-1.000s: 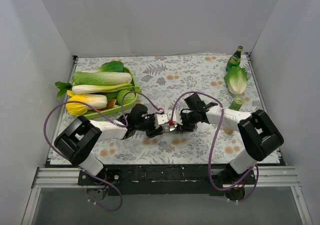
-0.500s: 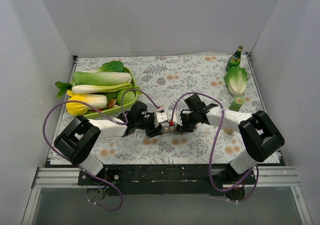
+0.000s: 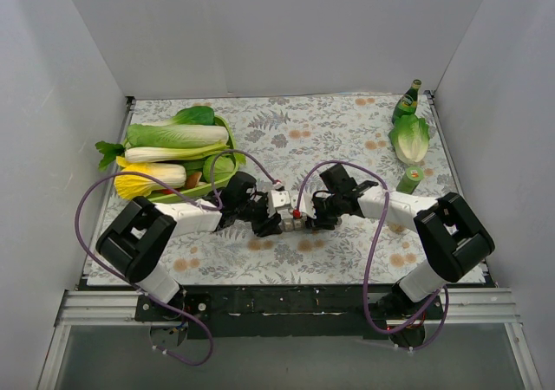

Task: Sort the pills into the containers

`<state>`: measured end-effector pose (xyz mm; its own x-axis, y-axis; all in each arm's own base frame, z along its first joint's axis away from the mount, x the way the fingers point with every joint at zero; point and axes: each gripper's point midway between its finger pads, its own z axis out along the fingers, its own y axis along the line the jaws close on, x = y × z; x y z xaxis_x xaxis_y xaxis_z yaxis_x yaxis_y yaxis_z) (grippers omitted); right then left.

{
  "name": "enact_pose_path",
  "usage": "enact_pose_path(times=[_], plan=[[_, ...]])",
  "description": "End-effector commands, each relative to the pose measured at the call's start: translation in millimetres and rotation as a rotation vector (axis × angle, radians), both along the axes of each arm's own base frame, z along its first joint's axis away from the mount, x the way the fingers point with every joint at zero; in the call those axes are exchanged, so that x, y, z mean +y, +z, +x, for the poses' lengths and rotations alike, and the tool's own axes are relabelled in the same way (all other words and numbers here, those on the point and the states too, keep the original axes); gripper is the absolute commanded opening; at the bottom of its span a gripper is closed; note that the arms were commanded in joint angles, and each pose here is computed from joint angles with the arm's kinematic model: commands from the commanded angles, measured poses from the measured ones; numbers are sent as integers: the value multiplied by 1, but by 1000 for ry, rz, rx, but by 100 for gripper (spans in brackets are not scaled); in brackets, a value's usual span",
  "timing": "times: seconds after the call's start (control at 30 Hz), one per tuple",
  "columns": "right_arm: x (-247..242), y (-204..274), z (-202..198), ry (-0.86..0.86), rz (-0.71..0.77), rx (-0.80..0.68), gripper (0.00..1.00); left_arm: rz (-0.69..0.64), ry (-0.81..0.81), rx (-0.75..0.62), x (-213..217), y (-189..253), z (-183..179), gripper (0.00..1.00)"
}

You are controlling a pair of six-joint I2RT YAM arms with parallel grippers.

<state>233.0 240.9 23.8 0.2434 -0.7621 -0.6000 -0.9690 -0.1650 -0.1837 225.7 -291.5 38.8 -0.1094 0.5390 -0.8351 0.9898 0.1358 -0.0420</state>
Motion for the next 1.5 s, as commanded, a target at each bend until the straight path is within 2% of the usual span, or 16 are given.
enact_pose_path(times=[0.0,0.33,0.37,0.4,0.5,0.53,0.6,0.63,0.93,1.0,1.07,1.13,1.17,1.27,1.4,1.47], plan=[[-19,-29,-6,-22,-103,8,34,-79,-106,190,-14,15,-34,6],[-19,-29,-6,-23,-104,3,33,-79,-79,252,-12,16,-31,11],[-19,-29,-6,-25,-105,5,33,-82,-73,263,-11,16,-30,14],[-19,-29,-6,-25,-104,4,33,-85,-63,277,-12,17,-29,23],[-19,-29,-7,-23,-102,6,33,-83,-4,349,-9,19,-21,33],[-19,-28,-7,-24,-102,7,34,-85,14,357,-8,20,-18,41],[-18,-28,-8,-21,-100,11,34,-95,43,369,-8,24,-12,44],[-18,-28,-8,-19,-99,11,34,-96,53,371,-7,25,-10,50],[-18,-29,-11,-11,-105,21,34,-158,204,351,-2,43,13,60],[-18,-29,-12,-9,-105,25,34,-188,252,298,0,51,24,62],[-18,-30,-12,-10,-107,29,34,-238,280,242,3,64,28,68],[-17,-30,-12,-6,-107,30,34,-250,284,198,9,67,24,72],[-17,-30,-12,-9,-107,31,34,-286,273,125,9,82,27,74],[-17,-30,-12,-9,-107,35,34,-313,236,18,19,89,15,76],[-16,-30,-12,-9,-105,38,34,-275,117,-156,28,77,-4,76],[-17,-30,-12,-10,-107,39,35,-243,111,-190,30,70,-7,76]])
